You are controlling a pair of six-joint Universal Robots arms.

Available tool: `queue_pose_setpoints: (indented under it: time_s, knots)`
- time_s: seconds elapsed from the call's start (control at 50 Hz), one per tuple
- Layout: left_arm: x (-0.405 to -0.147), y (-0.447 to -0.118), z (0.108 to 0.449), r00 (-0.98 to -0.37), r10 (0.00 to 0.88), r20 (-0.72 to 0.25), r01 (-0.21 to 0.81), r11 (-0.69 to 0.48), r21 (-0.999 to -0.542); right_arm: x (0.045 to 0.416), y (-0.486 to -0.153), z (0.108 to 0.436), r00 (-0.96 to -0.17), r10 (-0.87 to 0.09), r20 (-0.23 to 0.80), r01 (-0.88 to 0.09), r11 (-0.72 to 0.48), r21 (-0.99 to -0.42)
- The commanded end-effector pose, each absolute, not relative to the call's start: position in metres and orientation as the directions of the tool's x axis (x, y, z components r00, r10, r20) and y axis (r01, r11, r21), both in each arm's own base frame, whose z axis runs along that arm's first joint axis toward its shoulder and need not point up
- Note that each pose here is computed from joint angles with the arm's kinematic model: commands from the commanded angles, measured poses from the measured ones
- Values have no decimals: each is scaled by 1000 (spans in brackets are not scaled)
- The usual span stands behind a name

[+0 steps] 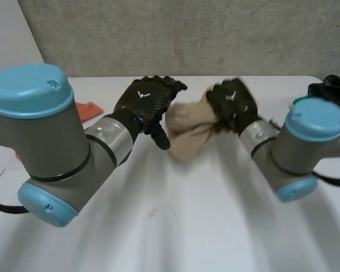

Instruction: Fold the laundry.

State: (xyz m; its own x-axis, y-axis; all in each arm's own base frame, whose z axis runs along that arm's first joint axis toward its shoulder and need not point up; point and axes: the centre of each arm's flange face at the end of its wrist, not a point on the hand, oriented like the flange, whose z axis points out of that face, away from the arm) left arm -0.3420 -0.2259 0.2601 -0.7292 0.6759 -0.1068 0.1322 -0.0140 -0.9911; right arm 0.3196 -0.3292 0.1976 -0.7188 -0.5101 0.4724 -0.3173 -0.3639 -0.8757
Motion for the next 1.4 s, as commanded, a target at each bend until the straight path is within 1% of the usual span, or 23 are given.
queue_pose_setpoints:
  time_s: [0.02, 0.04, 0.1, 0.12, 0.18, 0.2, 0.24, 0.26, 0.36, 0.38, 0.4, 0.5, 0.52, 0.66, 0.68, 0.76, 0.82, 0.96, 1.1, 1.18, 1.22, 1.3, 1.4]
  knots:
    - [-342, -223, 281, -734, 674, -86, 70, -52, -996, 288, -376, 265, -789, -368, 492, -254, -534, -806]
    - [-342, -223, 283, -734, 674, -83, 61, -56, -997, 273, -392, 287, -822, -317, 473, -225, -581, -782]
    - [-340, -221, 290, -736, 673, -72, 41, -62, -997, 242, -415, 315, -866, -264, 424, -184, -621, -762]
    - [-339, -220, 290, -736, 673, -69, 38, -62, -997, 216, -430, 331, -894, -233, 382, -158, -634, -757]
    - [-340, -216, 294, -731, 679, -69, 31, -68, -997, 174, -450, 350, -928, -198, 315, -118, -647, -754]
    - [-340, -215, 294, -729, 681, -69, 30, -68, -997, 147, -462, 356, -943, -192, 273, -87, -647, -757]
    - [-343, -211, 295, -720, 691, -69, 28, -71, -997, 120, -473, 362, -951, -193, 242, -60, -651, -756]
    - [-343, -209, 296, -717, 694, -70, 26, -74, -997, 97, -484, 359, -953, -210, 219, -34, -644, -764]
    - [-351, -199, 299, -677, 733, -72, 15, -84, -996, 40, -511, 341, -951, -251, 178, 16, -617, -786]
    - [-354, -195, 300, -655, 752, -74, 12, -87, -996, 31, -515, 338, -952, -254, 171, 21, -612, -790]
    - [-355, -193, 300, -646, 760, -74, 10, -89, -996, 11, -522, 326, -955, -252, 157, 25, -593, -805]
    - [-358, -183, 307, -592, 802, -80, -8, -105, -994, -28, -538, 280, -955, -280, 98, 62, -513, -856]
    - [-359, -181, 307, -583, 808, -81, -11, -108, -994, -36, -541, 262, -951, -298, 81, 75, -480, -874]
    - [-366, -169, 310, -514, 853, -97, -37, -135, -990, -61, -544, 204, -937, -345, 56, 87, -385, -919]
    - [-367, -167, 311, -506, 857, -98, -39, -136, -990, -63, -543, 189, -932, -359, 50, 89, -361, -928]
    - [-367, -164, 308, -479, 873, -98, -34, -130, -991, -63, -539, 159, -917, -396, 54, 83, -321, -943]
    - [-369, -163, 305, -458, 883, -100, -31, -128, -991, -61, -535, 148, -909, -412, 62, 77, -312, -947]
    - [-370, -161, 302, -443, 891, -95, -26, -119, -993, -57, -529, 151, -911, -402, 91, 46, -319, -946]
    - [-370, -159, 303, -441, 893, -94, -28, -119, -993, -54, -521, 168, -920, -363, 149, -27, -321, -947]
    - [-371, -156, 304, -433, 896, -96, -32, -122, -992, -60, -510, 177, -938, -289, 191, -103, -292, -951]
    - [-372, -154, 304, -429, 898, -96, -32, -122, -992, -66, -500, 187, -941, -225, 252, -186, -278, -942]
    - [-372, -151, 306, -424, 900, -98, -37, -126, -991, -75, -482, 203, -926, -138, 351, -311, -245, -918]
    - [-371, -149, 312, -422, 901, -102, -49, -135, -990, -101, -461, 205, -896, -53, 441, -428, -166, -889]
